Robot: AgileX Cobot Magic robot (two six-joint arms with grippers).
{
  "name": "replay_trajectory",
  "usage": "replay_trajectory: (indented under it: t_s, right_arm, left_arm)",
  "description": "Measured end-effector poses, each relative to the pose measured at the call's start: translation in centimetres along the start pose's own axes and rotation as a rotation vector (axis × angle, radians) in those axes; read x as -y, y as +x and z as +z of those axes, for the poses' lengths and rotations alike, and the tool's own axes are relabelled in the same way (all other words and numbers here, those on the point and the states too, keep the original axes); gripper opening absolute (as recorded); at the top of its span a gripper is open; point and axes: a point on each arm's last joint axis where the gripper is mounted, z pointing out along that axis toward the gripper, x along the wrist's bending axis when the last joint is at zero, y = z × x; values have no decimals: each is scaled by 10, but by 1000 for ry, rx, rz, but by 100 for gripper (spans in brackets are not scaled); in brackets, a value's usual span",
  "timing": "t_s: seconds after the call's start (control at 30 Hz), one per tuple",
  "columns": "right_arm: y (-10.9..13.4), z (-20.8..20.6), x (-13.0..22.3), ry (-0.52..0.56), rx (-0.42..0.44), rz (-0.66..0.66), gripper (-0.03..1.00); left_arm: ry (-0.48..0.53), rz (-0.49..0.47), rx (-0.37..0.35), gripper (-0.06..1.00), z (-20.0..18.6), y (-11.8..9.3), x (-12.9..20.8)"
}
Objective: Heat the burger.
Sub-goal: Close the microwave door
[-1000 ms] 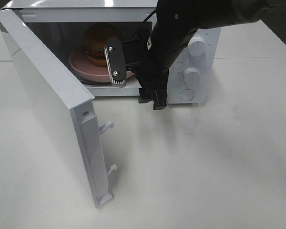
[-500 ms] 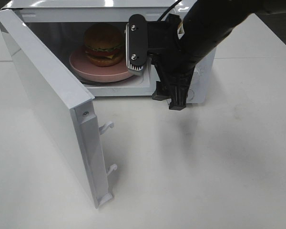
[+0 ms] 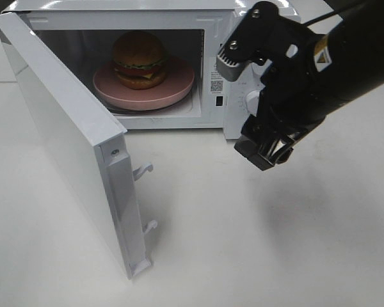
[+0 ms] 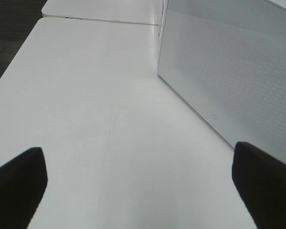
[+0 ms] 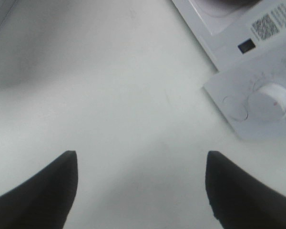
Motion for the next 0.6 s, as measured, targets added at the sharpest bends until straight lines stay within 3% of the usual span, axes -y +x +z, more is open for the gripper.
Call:
replay_trajectory:
  t_s: [0.43,0.6]
  right_arm:
    - [14,-62,52,121,3,363,72]
    - [17,-79,64,176,6,422,72]
  left_arm:
    - [0,0,0,97,0,0,0]
    - [0,0,0,97,0,0,0]
